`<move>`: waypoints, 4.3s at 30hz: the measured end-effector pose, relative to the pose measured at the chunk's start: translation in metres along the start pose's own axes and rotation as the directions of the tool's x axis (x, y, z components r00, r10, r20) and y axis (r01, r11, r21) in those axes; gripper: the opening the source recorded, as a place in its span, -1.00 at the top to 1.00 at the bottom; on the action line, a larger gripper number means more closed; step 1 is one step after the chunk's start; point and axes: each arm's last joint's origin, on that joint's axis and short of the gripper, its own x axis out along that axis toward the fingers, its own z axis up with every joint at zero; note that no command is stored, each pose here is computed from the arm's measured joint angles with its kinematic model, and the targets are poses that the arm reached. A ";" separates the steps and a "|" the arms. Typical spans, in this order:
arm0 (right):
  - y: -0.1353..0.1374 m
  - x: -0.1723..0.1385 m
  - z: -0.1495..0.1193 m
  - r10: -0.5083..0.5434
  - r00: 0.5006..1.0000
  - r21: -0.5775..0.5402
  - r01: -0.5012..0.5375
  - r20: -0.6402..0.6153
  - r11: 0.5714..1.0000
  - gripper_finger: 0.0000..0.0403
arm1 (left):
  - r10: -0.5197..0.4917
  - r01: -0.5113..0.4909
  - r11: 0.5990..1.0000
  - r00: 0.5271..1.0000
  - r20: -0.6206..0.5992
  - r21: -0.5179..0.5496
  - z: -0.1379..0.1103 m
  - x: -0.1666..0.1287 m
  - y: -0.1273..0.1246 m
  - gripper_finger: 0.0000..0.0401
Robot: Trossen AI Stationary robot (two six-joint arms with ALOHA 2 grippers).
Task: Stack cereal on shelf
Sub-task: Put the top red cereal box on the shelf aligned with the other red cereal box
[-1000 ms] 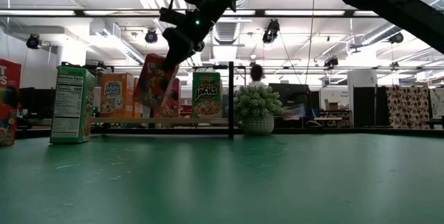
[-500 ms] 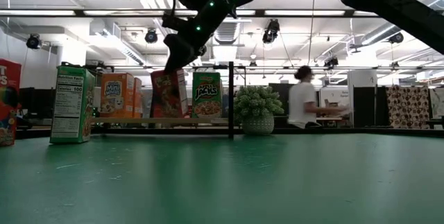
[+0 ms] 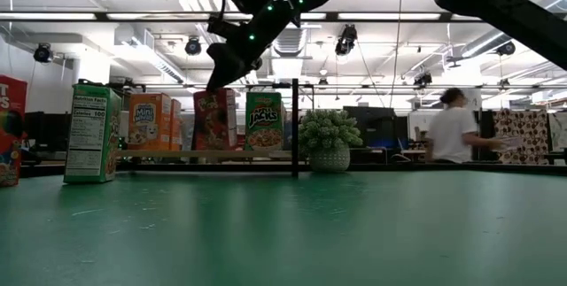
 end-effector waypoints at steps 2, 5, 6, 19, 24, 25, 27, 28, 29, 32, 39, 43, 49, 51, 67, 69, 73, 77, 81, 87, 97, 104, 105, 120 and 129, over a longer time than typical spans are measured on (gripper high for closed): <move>-0.003 0.000 0.001 0.029 0.999 0.020 -0.030 0.036 0.999 0.03 | 0.000 0.000 1.000 1.000 0.000 0.000 0.000 0.000 0.000 1.00; -0.008 0.001 0.001 0.053 0.996 0.066 -0.058 0.068 0.996 0.05 | 0.000 0.000 1.000 1.000 0.000 -0.002 0.000 0.000 0.000 1.00; -0.009 0.001 0.001 0.053 0.996 0.074 -0.058 0.071 0.996 0.05 | 0.000 0.000 1.000 1.000 0.000 -0.004 0.000 0.000 0.000 1.00; -0.016 0.003 -0.004 0.047 0.997 0.123 -0.053 0.057 0.991 -0.13 | 0.000 0.000 1.000 1.000 0.001 -0.004 0.000 0.000 0.000 1.00; -0.016 0.003 -0.004 0.043 0.997 0.113 -0.049 0.056 0.992 -0.19 | 0.000 0.000 1.000 1.000 0.001 -0.004 0.000 0.000 0.000 1.00; -0.016 0.003 -0.004 0.044 0.997 0.112 -0.050 0.056 0.992 -0.20 | 0.000 0.000 1.000 1.000 0.001 -0.004 0.000 0.000 0.000 1.00; -0.016 0.003 -0.004 0.040 0.998 0.112 -0.046 0.056 0.993 -0.20 | 0.000 0.000 1.000 1.000 0.001 -0.004 0.000 0.000 0.000 1.00; -0.016 0.002 -0.003 0.039 0.998 0.112 -0.045 0.058 0.993 -0.20 | 0.000 0.000 1.000 1.000 0.001 -0.004 0.000 0.000 0.000 1.00; -0.016 0.001 -0.003 0.038 0.997 0.112 -0.045 0.060 0.993 -0.18 | 0.000 0.000 1.000 1.000 0.001 -0.005 0.000 0.000 0.000 1.00; -0.018 -0.005 0.002 0.035 0.997 0.113 -0.043 0.070 0.993 -0.12 | 0.000 0.000 1.000 1.000 0.000 -0.005 0.000 0.000 0.000 1.00; -0.024 -0.019 0.006 0.040 0.998 0.146 -0.046 0.045 0.988 0.34 | 0.000 0.000 1.000 1.000 0.000 -0.004 0.000 0.000 0.000 1.00; -0.028 -0.016 -0.003 0.050 0.999 0.148 -0.048 -0.011 0.988 0.74 | 0.000 0.000 1.000 1.000 0.000 -0.004 0.000 0.000 0.000 1.00; -0.028 -0.010 -0.009 0.054 0.998 0.123 -0.050 -0.028 0.991 0.93 | 0.000 0.000 1.000 1.000 0.000 -0.004 0.000 0.000 0.000 1.00; -0.028 -0.007 -0.011 0.054 0.998 0.109 -0.050 -0.029 0.993 0.94 | 0.000 0.000 1.000 1.000 -0.001 -0.004 0.000 0.000 0.000 1.00; -0.030 0.004 -0.006 0.010 0.997 -0.041 -0.007 0.073 0.999 0.94 | -0.001 0.001 1.000 1.000 -0.007 -0.002 -0.001 0.001 0.000 1.00; -0.030 0.003 -0.006 0.009 0.997 -0.041 -0.006 0.073 0.999 0.94 | -0.001 0.001 1.000 1.000 -0.007 -0.002 -0.001 0.001 0.000 1.00; -0.028 -0.004 -0.004 0.019 0.998 -0.016 -0.018 0.061 1.000 0.94 | -0.001 0.001 1.000 1.000 -0.006 -0.002 -0.001 0.001 0.000 1.00; -0.022 -0.011 -0.002 0.046 0.999 -0.014 -0.045 0.025 0.999 0.94 | -0.001 0.001 1.000 1.000 -0.007 -0.001 -0.001 0.001 0.000 1.00; -0.014 -0.019 -0.004 0.084 0.996 -0.019 -0.084 -0.040 0.996 0.94 | -0.002 0.002 1.000 1.000 -0.007 0.003 -0.001 0.001 -0.001 1.00; -0.013 -0.030 -0.002 0.100 0.993 0.021 -0.099 -0.068 0.995 0.94 | -0.001 0.001 1.000 1.000 -0.007 0.011 -0.001 0.001 -0.001 1.00; -0.007 -0.005 -0.014 0.105 0.990 0.009 -0.105 -0.089 0.994 0.94 | -0.002 0.002 1.000 1.000 -0.009 0.014 -0.001 0.002 -0.001 1.00; -0.017 -0.002 -0.011 0.061 0.998 0.001 -0.061 -0.013 0.998 0.94 | -0.002 0.003 1.000 1.000 -0.014 0.016 -0.001 0.003 -0.001 1.00; -0.019 -0.002 -0.011 0.055 0.998 0.003 -0.055 -0.006 0.998 0.94 | -0.002 0.003 1.000 1.000 -0.014 0.016 -0.001 0.003 -0.001 1.00; -0.024 -0.010 -0.008 0.058 0.998 -0.011 -0.058 -0.030 0.998 0.94 | -0.002 0.003 1.000 1.000 -0.014 0.016 -0.001 0.003 -0.001 1.00; -0.031 -0.018 -0.009 -0.022 0.993 -0.014 0.020 -0.113 1.000 0.94 | -0.002 0.003 1.000 1.000 -0.014 0.023 -0.001 0.003 -0.001 1.00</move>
